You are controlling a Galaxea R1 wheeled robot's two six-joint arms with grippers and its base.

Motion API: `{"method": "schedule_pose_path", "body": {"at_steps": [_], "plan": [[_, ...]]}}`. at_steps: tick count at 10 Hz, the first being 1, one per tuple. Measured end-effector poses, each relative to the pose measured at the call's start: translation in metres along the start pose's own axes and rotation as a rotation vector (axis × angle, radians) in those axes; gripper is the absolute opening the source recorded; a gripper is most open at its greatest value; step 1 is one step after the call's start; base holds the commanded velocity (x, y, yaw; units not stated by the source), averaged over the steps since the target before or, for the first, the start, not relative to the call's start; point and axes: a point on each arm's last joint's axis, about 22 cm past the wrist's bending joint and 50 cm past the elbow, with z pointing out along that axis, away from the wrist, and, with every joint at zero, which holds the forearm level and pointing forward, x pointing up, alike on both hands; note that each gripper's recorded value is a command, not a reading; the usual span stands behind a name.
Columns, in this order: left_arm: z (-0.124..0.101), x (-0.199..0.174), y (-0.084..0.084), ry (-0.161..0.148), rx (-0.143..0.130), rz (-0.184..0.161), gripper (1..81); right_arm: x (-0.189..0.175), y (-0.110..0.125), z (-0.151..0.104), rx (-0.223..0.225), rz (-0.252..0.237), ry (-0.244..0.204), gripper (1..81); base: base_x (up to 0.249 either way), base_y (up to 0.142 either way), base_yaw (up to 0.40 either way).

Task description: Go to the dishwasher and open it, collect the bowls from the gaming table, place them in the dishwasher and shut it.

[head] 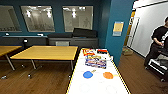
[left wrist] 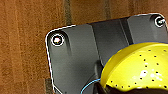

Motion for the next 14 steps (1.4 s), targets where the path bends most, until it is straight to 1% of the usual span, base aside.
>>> {"method": "schedule_pose_path", "body": {"at_steps": [3,5,7,9,10,12,14], "plan": [[-0.001,0.000,-0.005,0.000,0.006,-0.001,1.0,-0.001,-0.003,0.003,-0.002,-0.003,0.000,1.0,0.000,0.000,0.000],[-0.001,0.000,-0.004,0.000,0.005,-0.001,1.0,-0.003,-0.006,0.007,-0.001,-0.004,0.000,1.0,-0.031,0.000,0.000],[-0.001,0.006,-0.004,0.008,0.005,0.000,1.0,-0.001,-0.011,0.009,0.005,-0.012,0.003,1.0,-0.078,0.000,0.000],[0.000,-0.007,-0.004,-0.007,0.004,-0.002,1.0,-0.011,-0.008,0.009,-0.002,-0.012,-0.010,1.0,-0.088,0.000,0.000],[0.000,-0.007,-0.004,-0.009,0.005,-0.002,1.0,-0.011,-0.007,0.008,-0.002,-0.013,-0.011,1.0,-0.102,0.000,0.000],[0.000,-0.002,-0.004,0.002,0.004,-0.001,1.0,-0.009,-0.009,0.009,0.001,-0.015,-0.005,1.0,-0.103,0.000,0.000],[0.000,-0.009,-0.004,-0.008,0.004,-0.003,1.0,-0.018,-0.011,0.012,0.001,-0.017,-0.015,1.0,-0.104,0.000,0.000]]}}
